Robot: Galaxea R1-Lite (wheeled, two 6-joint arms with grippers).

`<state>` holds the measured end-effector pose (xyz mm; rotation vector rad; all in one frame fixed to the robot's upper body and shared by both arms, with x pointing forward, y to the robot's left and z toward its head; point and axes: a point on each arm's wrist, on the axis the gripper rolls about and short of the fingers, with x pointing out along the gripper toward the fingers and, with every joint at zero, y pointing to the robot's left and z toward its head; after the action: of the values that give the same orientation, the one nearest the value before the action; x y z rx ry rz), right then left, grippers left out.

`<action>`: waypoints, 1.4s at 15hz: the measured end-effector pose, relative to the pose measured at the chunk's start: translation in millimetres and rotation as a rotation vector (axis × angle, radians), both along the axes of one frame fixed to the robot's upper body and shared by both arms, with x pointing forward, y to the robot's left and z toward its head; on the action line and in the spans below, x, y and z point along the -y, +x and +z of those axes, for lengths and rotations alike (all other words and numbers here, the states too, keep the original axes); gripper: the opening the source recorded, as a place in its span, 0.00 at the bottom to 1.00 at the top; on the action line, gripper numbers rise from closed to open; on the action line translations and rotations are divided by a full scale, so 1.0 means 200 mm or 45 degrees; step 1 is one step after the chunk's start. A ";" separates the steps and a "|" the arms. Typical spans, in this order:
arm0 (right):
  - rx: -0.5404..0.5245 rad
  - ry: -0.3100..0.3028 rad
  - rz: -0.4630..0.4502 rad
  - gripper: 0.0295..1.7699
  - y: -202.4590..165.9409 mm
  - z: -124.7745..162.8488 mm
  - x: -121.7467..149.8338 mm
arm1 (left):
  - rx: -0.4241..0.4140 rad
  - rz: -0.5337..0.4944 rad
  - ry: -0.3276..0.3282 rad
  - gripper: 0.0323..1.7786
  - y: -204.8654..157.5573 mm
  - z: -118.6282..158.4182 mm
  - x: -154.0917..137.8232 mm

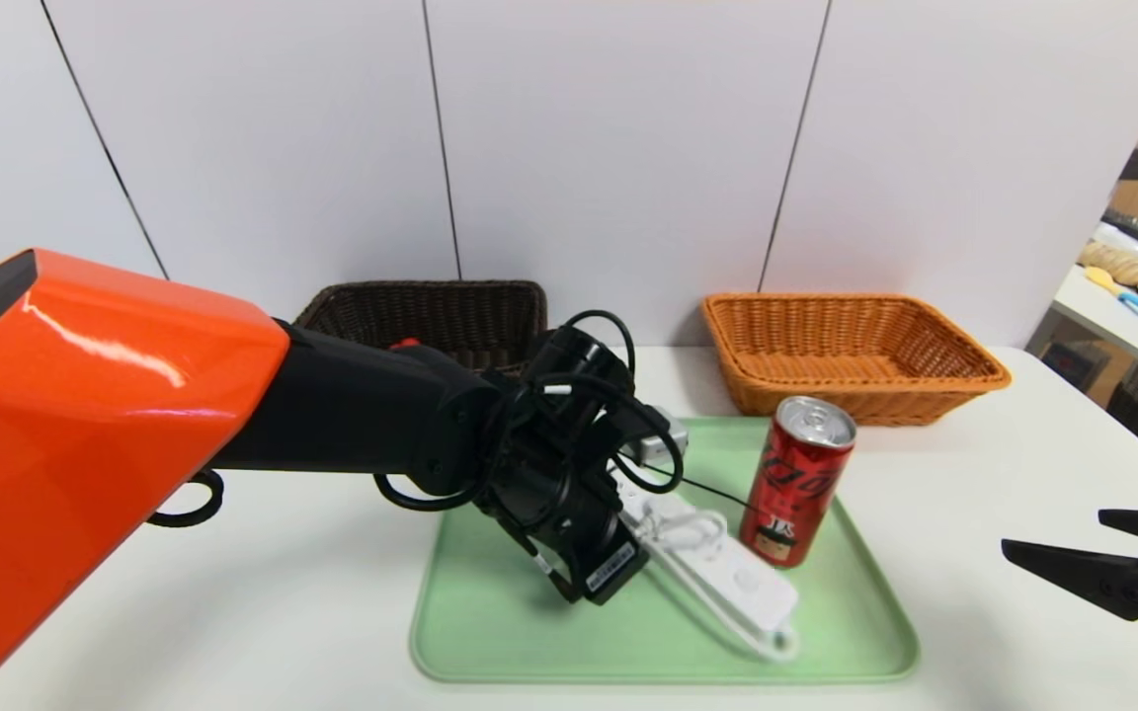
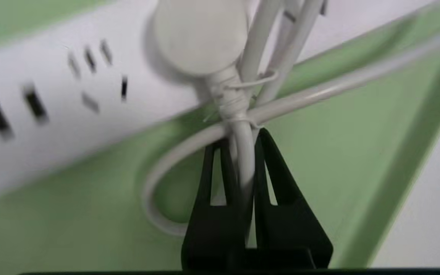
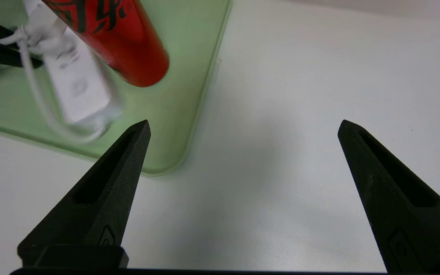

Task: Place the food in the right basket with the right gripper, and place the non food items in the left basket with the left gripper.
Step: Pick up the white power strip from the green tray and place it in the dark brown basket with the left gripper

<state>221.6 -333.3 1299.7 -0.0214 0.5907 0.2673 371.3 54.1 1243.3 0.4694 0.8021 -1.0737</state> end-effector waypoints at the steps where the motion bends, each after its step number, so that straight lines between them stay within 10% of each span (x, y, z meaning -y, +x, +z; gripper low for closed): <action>1: 0.005 -0.001 -0.001 0.96 0.00 0.00 0.00 | 0.005 0.001 0.008 0.07 0.00 0.00 0.00; 21: -0.005 0.000 -0.001 0.96 -0.01 -0.01 0.00 | 0.328 0.066 -0.194 0.07 -0.32 0.59 -0.38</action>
<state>219.0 -333.0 1297.6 -0.0202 0.5945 0.2664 307.3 130.3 1362.2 0.4444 0.4993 -0.9939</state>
